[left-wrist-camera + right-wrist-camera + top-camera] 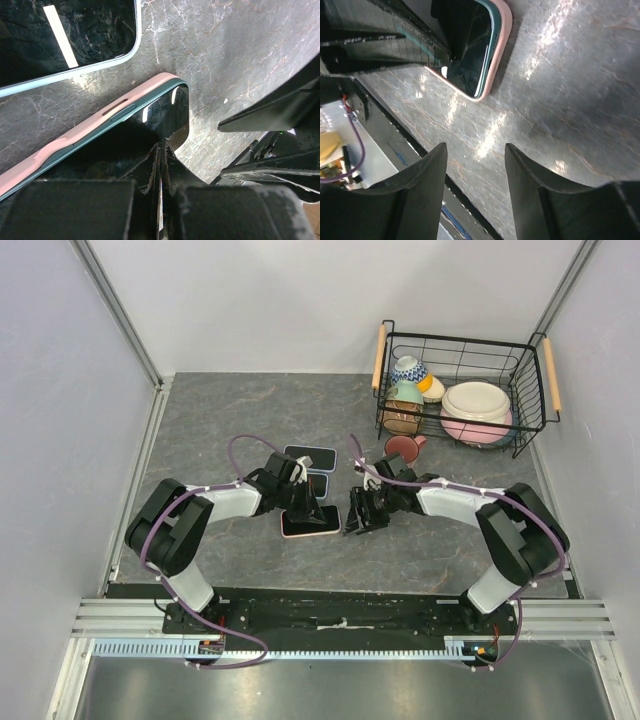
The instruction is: Put the phone into the phone case
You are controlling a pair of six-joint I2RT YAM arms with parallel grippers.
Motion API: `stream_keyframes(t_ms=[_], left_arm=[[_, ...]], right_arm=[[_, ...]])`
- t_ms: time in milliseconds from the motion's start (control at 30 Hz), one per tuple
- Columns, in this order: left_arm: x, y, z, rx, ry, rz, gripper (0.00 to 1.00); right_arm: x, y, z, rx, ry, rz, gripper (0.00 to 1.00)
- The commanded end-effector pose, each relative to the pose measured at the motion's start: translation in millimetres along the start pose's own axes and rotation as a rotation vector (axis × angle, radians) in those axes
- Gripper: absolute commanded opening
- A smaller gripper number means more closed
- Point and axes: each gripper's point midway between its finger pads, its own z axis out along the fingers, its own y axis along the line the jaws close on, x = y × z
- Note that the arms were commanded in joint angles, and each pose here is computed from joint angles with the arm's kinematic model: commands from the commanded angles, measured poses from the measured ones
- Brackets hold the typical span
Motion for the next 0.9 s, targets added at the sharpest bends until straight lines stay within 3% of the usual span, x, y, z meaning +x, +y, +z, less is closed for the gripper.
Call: stream_keyframes(t_ms=[0, 400, 667, 867], left_arm=[[30, 69, 5, -0.27, 0.06, -0.011, 0.02], [31, 67, 5, -0.258, 0.061, -0.011, 0.02], [32, 65, 6, -0.242, 0.062, -0.008, 0.02], [32, 62, 8, -0.229, 0.063, -0.003, 0.02]], right_arm=[[-9, 14, 18, -0.137, -0.027, 0.046, 0.55], [-23, -10, 52, -0.085, -0.046, 0.142, 0.43], [-20, -57, 47, 0.188, -0.062, 0.154, 0.24], [-15, -68, 46, 0.277, -0.064, 0.124, 0.15]])
